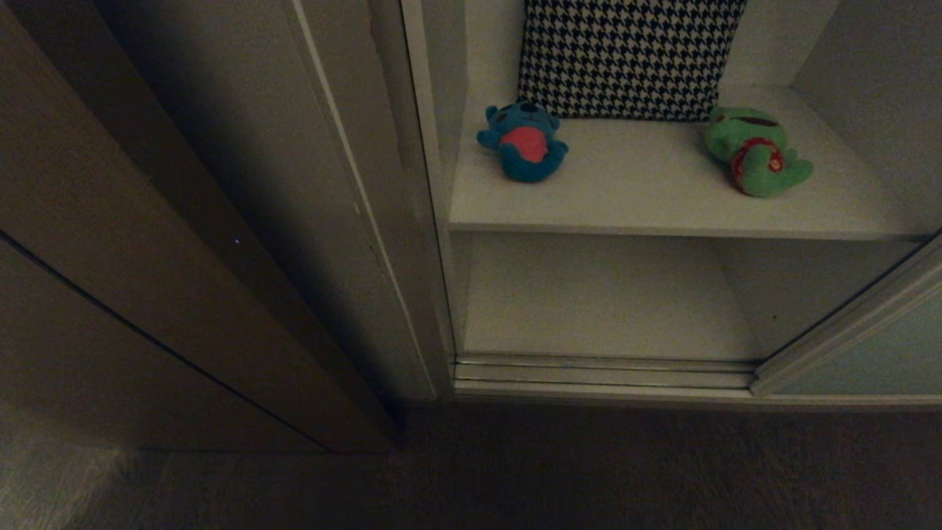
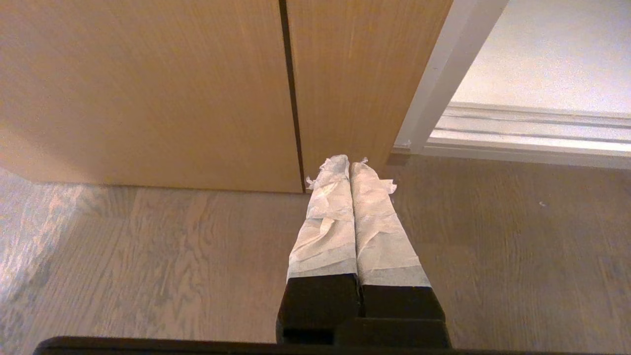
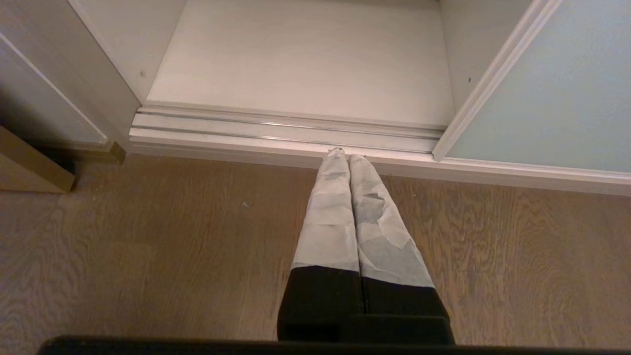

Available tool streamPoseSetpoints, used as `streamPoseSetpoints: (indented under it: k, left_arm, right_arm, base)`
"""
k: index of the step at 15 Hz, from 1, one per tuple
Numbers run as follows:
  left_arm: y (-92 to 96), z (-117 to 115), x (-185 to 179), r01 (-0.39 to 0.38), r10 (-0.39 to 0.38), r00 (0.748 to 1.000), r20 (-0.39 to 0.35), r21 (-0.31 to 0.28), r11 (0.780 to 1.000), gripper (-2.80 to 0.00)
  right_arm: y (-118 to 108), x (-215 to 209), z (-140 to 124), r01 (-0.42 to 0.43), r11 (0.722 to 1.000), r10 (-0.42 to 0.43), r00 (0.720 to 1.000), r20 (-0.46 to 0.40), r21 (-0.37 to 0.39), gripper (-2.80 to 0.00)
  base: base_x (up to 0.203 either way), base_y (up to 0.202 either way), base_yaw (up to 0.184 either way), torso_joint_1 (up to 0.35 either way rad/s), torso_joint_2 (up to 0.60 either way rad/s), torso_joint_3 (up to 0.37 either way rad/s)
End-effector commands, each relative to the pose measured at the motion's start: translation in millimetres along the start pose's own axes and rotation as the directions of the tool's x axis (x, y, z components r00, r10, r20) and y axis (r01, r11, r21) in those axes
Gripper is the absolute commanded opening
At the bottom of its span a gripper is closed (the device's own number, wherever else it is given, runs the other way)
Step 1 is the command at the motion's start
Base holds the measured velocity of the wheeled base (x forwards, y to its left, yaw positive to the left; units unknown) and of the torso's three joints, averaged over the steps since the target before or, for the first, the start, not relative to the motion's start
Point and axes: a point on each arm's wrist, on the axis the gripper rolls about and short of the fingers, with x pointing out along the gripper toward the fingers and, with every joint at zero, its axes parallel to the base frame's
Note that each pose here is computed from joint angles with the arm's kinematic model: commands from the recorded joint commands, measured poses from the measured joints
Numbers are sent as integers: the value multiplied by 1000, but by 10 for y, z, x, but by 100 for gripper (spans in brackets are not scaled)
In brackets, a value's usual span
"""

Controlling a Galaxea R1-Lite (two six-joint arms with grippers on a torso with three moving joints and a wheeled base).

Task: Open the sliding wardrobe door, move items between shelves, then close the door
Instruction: Close the door

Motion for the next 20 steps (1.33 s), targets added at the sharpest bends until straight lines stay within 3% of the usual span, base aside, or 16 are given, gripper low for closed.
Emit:
streamPoseSetpoints:
  k: [1, 20]
  left_arm:
    - [0, 0, 1, 0, 0, 1000, -1, -1, 1000, -280]
    - [0, 1, 1, 0, 0, 1000, -1, -1, 1000, -280]
  right_arm:
    - [0, 2, -4, 0, 1000, 0, 1000, -2, 0, -280]
    - [0, 2, -4, 0, 1000, 0, 1000, -2, -1, -280]
  base:
    - [0, 0, 0, 0, 0, 0]
    - [0, 0, 0, 0, 0, 0]
